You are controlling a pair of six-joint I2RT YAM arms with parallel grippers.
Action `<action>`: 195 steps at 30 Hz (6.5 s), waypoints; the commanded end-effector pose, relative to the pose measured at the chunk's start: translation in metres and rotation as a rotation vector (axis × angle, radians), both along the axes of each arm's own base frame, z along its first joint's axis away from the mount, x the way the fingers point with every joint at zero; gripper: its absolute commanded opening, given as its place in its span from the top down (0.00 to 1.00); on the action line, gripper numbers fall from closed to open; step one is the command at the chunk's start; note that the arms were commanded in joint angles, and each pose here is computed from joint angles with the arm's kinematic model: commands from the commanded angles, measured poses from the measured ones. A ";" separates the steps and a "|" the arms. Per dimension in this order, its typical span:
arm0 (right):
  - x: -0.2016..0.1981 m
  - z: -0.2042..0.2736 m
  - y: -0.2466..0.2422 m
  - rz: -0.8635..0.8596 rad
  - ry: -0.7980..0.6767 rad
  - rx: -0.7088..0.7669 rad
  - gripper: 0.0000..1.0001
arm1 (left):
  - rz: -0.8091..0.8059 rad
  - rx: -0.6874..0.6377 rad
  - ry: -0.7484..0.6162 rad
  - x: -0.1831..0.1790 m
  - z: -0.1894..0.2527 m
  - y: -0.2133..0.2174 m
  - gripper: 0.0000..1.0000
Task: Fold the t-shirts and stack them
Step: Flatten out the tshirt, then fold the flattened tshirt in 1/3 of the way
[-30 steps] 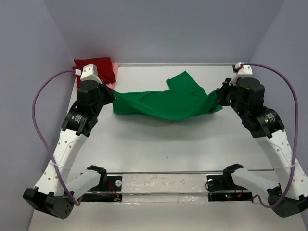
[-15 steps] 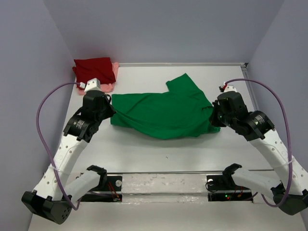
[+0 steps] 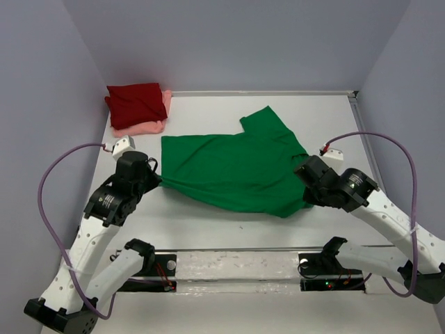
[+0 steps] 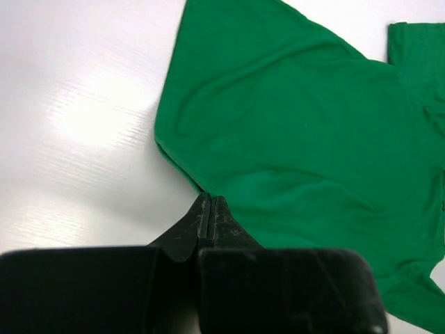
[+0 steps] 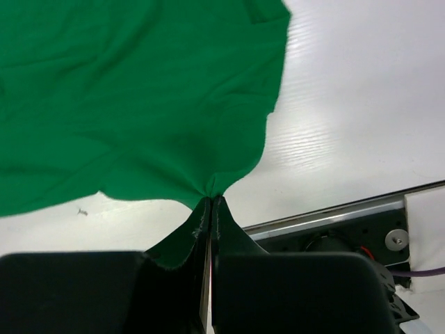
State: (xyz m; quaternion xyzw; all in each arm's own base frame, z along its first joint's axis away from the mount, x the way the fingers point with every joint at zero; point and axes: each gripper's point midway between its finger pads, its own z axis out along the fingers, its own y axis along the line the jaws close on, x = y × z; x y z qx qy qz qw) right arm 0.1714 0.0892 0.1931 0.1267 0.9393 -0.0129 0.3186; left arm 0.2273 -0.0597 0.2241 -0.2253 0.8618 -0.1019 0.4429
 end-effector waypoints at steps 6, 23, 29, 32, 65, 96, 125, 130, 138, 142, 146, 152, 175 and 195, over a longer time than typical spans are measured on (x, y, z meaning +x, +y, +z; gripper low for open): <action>0.013 0.039 -0.044 -0.183 -0.188 -0.117 1.00 | 0.092 0.051 -0.011 -0.008 0.001 0.022 1.00; 0.022 0.088 -0.083 -0.306 -0.326 -0.210 1.00 | 0.036 0.062 0.044 -0.025 -0.005 0.020 1.00; 0.033 0.087 -0.085 -0.315 -0.319 -0.292 1.00 | -0.009 0.044 0.071 -0.033 -0.012 0.014 1.00; 0.037 0.075 -0.077 -0.288 -0.275 -0.292 1.00 | -0.029 0.047 0.079 -0.034 -0.013 0.012 1.00; 0.129 0.048 -0.039 -0.094 -0.116 -0.399 1.00 | 0.009 0.163 0.235 0.020 -0.026 0.001 1.00; 0.170 0.010 -0.028 -0.003 0.022 -0.439 1.00 | 0.073 0.296 0.431 0.074 -0.076 -0.007 1.00; 0.208 -0.031 -0.056 -0.070 0.119 -0.451 1.00 | 0.103 0.318 0.455 0.095 -0.088 0.020 1.00; 0.213 -0.034 -0.056 -0.072 0.126 -0.445 1.00 | 0.087 0.313 0.448 0.096 -0.088 0.018 1.00; 0.221 -0.037 -0.058 -0.078 0.136 -0.452 1.00 | 0.121 0.319 0.466 0.091 -0.093 0.022 1.00; 0.221 -0.040 -0.061 -0.085 0.144 -0.449 1.00 | 0.125 0.329 0.483 0.091 -0.098 0.023 1.00; 0.221 -0.043 -0.065 -0.086 0.159 -0.453 1.00 | 0.114 0.312 0.491 0.092 -0.103 0.019 1.00; 0.223 -0.052 -0.063 -0.079 0.176 -0.452 1.00 | 0.108 0.287 0.471 0.095 -0.105 0.015 0.96; 0.257 -0.077 -0.070 -0.084 0.199 -0.500 0.73 | 0.220 0.343 0.486 0.114 -0.122 0.028 0.62; 0.253 -0.052 -0.068 -0.053 0.134 -0.417 0.73 | 0.290 0.373 0.400 0.125 -0.094 0.037 0.44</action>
